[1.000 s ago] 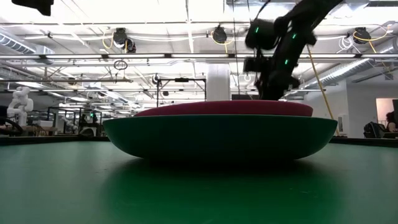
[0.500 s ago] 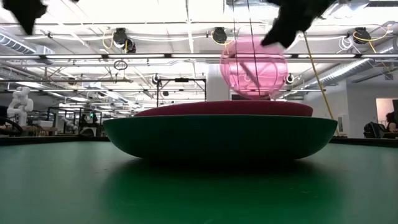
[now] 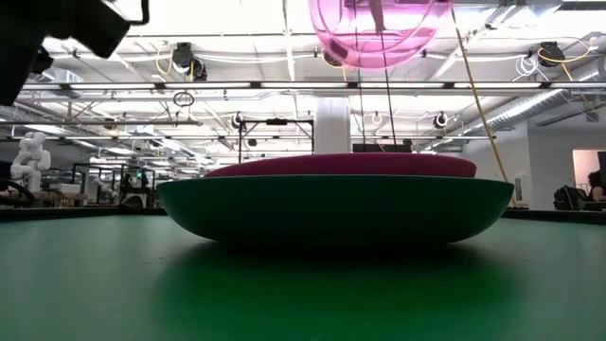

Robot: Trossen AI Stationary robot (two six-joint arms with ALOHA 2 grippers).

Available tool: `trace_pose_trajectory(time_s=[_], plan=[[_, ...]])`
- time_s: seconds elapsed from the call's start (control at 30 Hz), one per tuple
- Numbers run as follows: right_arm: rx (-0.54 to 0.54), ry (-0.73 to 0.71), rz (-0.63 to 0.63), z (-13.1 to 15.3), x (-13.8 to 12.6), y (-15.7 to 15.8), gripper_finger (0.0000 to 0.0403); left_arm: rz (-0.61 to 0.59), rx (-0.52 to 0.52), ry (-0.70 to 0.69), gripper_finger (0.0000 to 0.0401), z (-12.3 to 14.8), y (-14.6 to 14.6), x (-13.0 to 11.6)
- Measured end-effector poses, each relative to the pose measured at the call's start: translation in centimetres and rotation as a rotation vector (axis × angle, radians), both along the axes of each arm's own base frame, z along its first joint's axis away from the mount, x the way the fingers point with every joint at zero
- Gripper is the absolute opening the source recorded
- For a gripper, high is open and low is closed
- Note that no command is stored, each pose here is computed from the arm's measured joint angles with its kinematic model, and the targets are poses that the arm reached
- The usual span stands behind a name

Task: Stack plastic plates
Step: Stack the pink transparent plate on top of the blue transparent plate

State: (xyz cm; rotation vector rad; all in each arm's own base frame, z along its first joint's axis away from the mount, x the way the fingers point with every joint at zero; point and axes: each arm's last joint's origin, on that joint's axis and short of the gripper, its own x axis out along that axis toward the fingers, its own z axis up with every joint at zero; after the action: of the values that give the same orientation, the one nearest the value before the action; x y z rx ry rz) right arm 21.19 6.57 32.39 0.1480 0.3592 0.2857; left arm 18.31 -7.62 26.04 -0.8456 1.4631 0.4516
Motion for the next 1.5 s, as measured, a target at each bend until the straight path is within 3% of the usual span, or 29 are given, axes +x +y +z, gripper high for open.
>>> trace_pose_trajectory(time_s=[0.33,0.57,0.83,1.07,1.33,1.5], plan=[[-0.184,0.122,0.066,-3.9,2.4,3.7,0.0000,0.004,0.065,-0.025,0.0232,-0.4,-1.5,-0.6],[-0.272,0.217,0.071,-7.0,4.4,4.7,0.0000,0.152,0.110,-0.012,0.0263,-0.5,-2.1,-1.2],[-0.289,0.232,0.080,-9.5,6.4,5.7,0.0000,0.202,0.128,-0.045,0.0264,-0.4,-3.1,-1.6],[-0.316,0.265,0.091,-11.8,7.7,6.2,0.0009,0.178,0.149,-0.040,0.0264,-0.8,-4.1,-1.8],[-0.323,0.287,0.091,-12.2,7.8,6.2,0.0017,0.134,0.183,-0.006,0.0264,-2.2,-5.6,-1.2],[-0.281,0.300,0.066,-12.2,7.8,6.2,0.0052,0.100,0.211,0.020,0.0264,-3.5,-6.6,-0.6]])
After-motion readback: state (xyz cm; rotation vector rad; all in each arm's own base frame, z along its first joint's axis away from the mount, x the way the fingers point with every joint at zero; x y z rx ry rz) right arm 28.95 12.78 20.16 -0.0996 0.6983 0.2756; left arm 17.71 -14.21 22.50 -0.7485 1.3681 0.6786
